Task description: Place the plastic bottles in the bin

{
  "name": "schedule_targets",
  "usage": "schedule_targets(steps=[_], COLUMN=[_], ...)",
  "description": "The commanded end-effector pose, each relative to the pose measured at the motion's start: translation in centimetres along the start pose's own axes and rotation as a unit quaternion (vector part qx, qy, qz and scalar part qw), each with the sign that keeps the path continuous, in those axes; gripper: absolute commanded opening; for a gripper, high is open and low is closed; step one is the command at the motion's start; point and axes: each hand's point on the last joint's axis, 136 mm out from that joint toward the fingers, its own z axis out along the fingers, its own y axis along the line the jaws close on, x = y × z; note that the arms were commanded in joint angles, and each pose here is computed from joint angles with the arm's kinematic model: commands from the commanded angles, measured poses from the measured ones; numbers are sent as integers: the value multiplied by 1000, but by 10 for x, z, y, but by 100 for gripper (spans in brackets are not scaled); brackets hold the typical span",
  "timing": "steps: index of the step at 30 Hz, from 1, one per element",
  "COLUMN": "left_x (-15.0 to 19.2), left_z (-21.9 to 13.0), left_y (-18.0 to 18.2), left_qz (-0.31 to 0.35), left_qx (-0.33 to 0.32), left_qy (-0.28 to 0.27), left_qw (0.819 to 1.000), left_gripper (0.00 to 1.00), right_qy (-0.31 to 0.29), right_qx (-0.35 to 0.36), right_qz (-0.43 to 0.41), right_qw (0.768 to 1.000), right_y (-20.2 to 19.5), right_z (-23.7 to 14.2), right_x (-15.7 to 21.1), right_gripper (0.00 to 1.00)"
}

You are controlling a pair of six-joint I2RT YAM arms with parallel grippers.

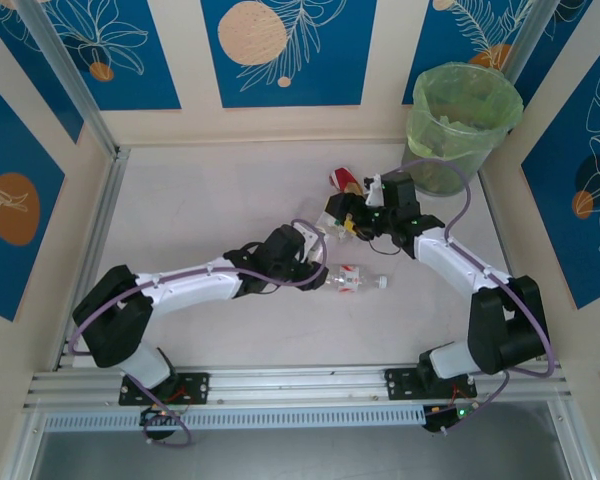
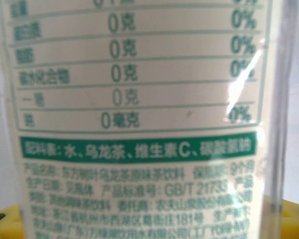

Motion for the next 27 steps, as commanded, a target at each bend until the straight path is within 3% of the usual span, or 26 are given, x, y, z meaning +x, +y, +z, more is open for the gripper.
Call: schedule_targets(steps=[1, 8, 12, 20, 23, 27], left_x=[-8, -9, -8, -8, -8, -9], left_z=[-6, -5, -5, -4, -4, -6], left_y=[-14, -15, -15, -14, -13, -13], left_qz=[10, 10, 6, -1, -5, -5], left_qx=[25, 25, 24, 23, 21, 23], left_qy=[-21, -23, -21, -22, -27, -32], left_qw=[999, 999, 999, 999, 999, 999], left_gripper=[47, 47, 47, 48, 49, 57], right_qy=[-5, -10, -19, -20, -26, -32], right_qx=[-16, -16, -9, -6, -6, -2], right_qz=[-13, -27, -30, -36, -44, -46], right_qw=[1000, 999, 999, 999, 999, 998], right_y=[5, 6, 4, 5, 7, 8], right_z=[6, 12, 11, 8, 5, 2], right_x=[-2, -3, -3, -1, -3, -5], right_gripper=[69, 54, 37, 14, 0, 0])
